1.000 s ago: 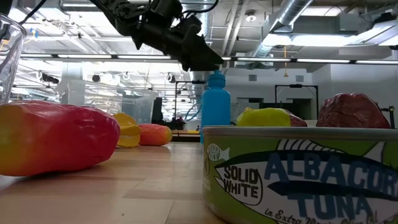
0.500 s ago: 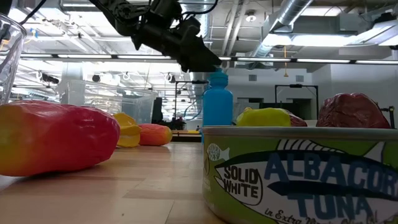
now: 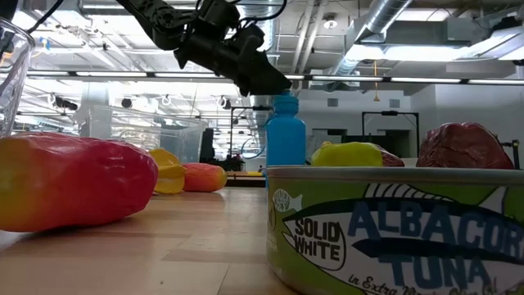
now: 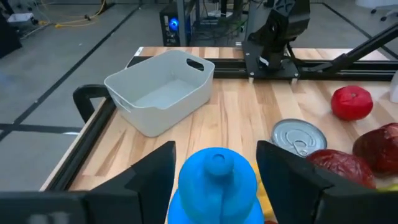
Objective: Pick & Place Food Item
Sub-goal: Put the blue water bottle into the transparent bin
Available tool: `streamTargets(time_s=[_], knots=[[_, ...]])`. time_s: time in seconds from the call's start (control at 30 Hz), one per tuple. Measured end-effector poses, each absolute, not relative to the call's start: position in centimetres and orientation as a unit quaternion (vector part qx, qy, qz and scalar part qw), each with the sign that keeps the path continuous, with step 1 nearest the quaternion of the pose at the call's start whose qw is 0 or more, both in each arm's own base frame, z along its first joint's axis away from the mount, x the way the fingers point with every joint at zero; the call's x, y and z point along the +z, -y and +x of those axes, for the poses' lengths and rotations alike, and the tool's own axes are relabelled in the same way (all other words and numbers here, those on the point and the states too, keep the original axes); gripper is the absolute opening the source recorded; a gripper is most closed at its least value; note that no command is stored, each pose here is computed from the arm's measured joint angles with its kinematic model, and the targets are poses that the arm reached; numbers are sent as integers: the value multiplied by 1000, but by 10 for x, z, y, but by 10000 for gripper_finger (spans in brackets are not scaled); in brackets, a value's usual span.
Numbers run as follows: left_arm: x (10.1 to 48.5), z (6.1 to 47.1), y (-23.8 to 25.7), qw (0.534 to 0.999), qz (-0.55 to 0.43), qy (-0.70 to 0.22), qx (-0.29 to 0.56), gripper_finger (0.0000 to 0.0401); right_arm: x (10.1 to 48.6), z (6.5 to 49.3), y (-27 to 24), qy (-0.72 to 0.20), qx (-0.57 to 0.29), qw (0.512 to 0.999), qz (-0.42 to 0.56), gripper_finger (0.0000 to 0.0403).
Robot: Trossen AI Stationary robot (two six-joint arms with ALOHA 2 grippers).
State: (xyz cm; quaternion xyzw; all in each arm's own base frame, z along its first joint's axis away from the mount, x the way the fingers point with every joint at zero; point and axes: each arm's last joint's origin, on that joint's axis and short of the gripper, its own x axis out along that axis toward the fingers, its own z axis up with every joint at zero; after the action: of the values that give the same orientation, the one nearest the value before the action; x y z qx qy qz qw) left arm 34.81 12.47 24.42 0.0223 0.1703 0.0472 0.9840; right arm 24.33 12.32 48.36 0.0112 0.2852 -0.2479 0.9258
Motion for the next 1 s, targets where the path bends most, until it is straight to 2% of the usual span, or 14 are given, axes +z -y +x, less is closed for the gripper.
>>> streamTargets(time_s=[0.37,0.5,0.8,0.9,1.0], knots=[[230,358,-123,984,10,-170,43,208,484,243,-123,-286,-248,926,10,255],[233,356,-125,985,12,-166,46,175,484,243,-123,-286,-248,926,10,255],[231,357,-126,985,9,-166,33,70,484,243,-123,-286,-248,926,10,255],[231,357,-126,986,11,-164,32,52,484,243,-123,-286,-248,926,10,255],[231,357,-126,986,12,-164,31,51,484,243,-123,-285,-248,926,11,255]])
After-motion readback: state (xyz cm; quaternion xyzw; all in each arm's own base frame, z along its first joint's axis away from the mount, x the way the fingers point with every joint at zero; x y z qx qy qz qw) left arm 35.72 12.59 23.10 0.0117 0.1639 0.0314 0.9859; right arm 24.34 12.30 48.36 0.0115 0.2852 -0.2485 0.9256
